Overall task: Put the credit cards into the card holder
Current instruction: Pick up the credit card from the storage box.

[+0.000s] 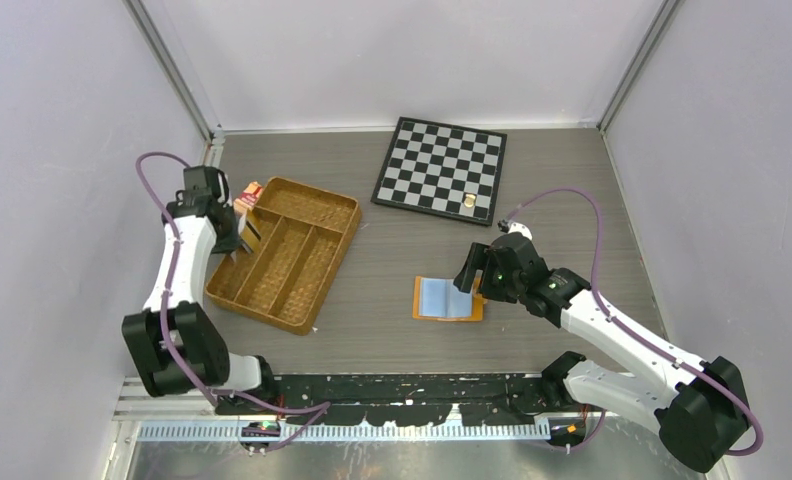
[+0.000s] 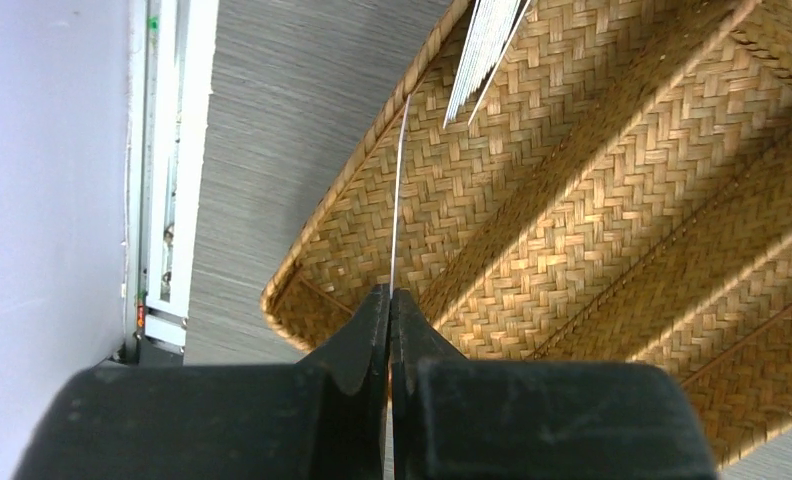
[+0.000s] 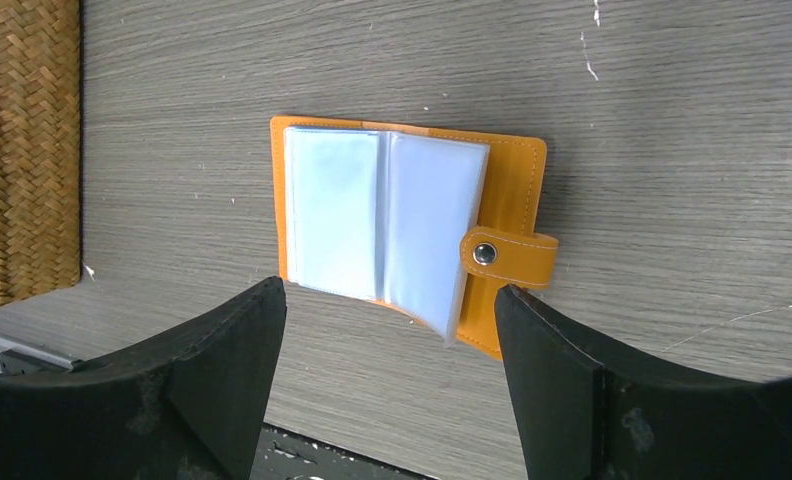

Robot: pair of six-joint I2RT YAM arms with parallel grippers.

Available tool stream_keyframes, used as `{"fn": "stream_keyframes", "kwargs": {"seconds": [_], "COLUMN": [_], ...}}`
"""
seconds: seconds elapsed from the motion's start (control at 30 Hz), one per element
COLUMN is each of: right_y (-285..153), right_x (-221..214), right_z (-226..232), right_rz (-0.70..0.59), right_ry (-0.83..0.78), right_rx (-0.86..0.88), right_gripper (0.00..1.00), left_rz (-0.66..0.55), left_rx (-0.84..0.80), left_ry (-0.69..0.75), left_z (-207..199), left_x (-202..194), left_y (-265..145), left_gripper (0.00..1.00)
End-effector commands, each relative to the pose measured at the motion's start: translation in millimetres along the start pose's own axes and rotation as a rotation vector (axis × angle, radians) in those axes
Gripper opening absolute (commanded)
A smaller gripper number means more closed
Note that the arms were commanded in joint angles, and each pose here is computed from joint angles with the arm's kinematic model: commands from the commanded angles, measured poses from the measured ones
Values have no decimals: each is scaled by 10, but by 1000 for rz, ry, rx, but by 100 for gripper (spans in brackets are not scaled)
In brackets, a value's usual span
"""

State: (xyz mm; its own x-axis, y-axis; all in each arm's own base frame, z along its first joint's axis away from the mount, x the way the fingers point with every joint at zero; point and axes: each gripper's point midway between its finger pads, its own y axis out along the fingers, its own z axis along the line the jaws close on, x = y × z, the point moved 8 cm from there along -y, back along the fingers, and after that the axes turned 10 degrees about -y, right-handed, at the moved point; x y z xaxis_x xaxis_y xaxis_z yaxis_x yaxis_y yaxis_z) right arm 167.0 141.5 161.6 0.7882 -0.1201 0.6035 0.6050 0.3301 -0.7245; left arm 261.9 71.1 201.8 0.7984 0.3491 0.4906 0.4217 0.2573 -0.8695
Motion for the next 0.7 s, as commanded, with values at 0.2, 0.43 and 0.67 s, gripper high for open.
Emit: {"fn": "stream_keyframes", "kwargs": {"seconds": [0.2,0.43,0.67], "right_y": [-100,-249,-467], "right_x": [244,350,460], "right_z": [149,195,281], "right_rz": [-68,-124,-221], "right_ry": [-33,-68,-168], "right_rx": [66,101,217], "right_gripper": [81,81,80], "left_rz": [-163,-254,-327], "left_rx": [-33,75,-193], "left_ry": [-8,93,231], "left_z": [11,-72,-459], "left_x": [61,191,187], "left_y": [-606,-1007,-1487], "left_gripper": [0,0,0]}}
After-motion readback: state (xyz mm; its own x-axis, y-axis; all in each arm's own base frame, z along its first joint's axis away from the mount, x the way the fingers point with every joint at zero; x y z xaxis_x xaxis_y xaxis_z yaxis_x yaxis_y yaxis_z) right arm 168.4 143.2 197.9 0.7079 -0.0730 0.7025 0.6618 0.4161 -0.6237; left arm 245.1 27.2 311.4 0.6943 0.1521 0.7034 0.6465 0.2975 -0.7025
